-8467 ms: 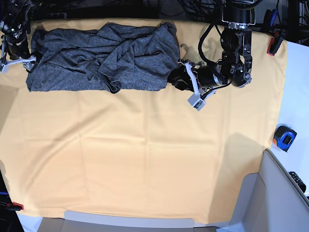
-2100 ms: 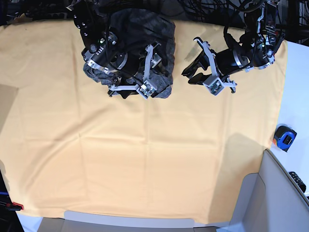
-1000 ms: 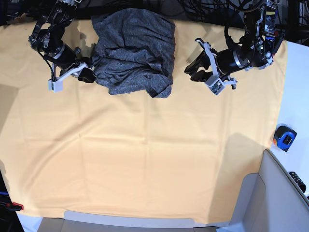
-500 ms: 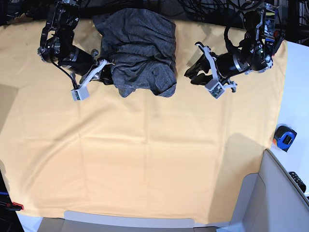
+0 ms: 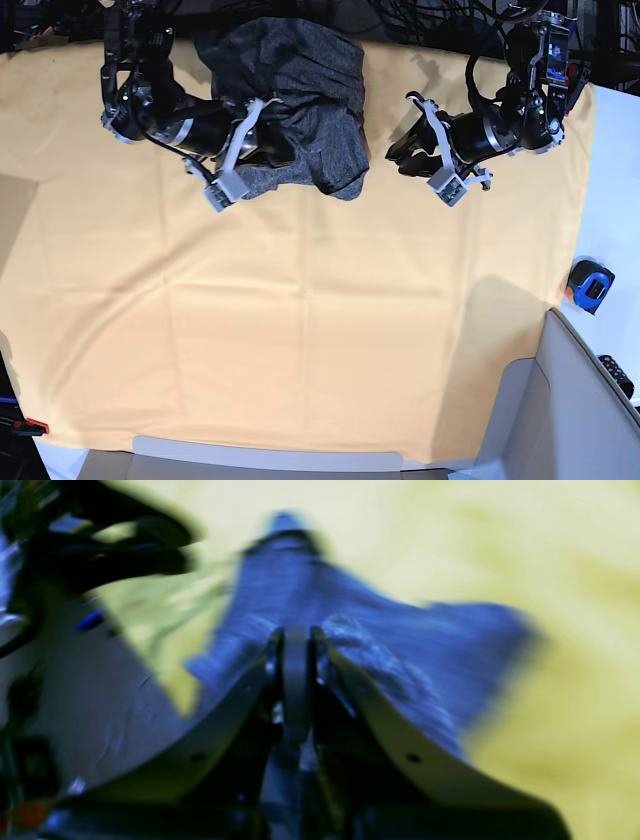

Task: Fold the T-shirt properly
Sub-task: 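Grasp the folded bundle's edge with the right gripper and tuck it, then grasp the bundle with both grippers and lift it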

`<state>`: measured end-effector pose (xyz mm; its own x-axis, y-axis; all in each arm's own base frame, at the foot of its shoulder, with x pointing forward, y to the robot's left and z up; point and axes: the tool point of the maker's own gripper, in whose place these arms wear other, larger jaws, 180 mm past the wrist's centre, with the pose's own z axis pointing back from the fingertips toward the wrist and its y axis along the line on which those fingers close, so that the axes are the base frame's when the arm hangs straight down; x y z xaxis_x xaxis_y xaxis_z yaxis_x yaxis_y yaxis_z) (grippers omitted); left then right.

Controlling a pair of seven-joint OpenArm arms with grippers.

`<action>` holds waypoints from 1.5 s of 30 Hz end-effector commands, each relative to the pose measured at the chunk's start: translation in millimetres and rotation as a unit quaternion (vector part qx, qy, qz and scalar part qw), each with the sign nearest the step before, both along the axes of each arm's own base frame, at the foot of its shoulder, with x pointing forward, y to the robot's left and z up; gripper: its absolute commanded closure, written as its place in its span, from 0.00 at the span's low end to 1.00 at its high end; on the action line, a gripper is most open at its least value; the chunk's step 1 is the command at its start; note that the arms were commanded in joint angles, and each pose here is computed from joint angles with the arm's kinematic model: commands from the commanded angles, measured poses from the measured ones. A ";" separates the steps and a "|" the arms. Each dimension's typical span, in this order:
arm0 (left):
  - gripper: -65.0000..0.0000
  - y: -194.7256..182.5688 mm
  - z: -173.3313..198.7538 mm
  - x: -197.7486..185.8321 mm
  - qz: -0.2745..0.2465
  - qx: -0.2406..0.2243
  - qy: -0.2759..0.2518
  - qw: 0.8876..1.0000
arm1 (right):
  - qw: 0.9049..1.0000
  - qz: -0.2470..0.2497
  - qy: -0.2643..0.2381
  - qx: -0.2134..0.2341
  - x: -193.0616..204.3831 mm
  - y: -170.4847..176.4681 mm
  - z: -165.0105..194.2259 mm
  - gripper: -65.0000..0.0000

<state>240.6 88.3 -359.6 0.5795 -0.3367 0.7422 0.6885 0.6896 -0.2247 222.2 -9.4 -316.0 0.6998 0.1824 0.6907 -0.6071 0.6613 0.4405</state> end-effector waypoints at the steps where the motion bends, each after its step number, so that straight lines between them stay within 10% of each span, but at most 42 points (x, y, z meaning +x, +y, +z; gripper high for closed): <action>1: 0.76 -1.0 10.2 5.7 -0.001 -0.011 -0.017 1.000 | 1.000 0.022 -0.020 0.009 0.5 8.8 10.3 1.00; 15: 0.76 -0.3 8.8 5.9 0.000 -0.010 -0.015 1.000 | 0.961 0.268 -0.053 -0.050 -50.8 67.4 5.8 1.00; 30: 0.76 0.7 9.4 7.1 0.002 -0.010 -0.016 1.000 | 0.934 0.334 -0.059 -0.114 -59.1 58.4 -6.1 0.99; 45: 0.76 2.1 12.0 8.7 0.005 -0.010 -0.021 1.000 | 0.930 0.338 -0.109 -0.098 -37.8 82.4 21.1 0.37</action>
<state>241.2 90.4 -360.9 0.5845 -0.3331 0.7399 0.6826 0.6948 -0.2265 181.8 67.2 -307.5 0.2497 0.6943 0.6750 -0.9682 0.1690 0.1844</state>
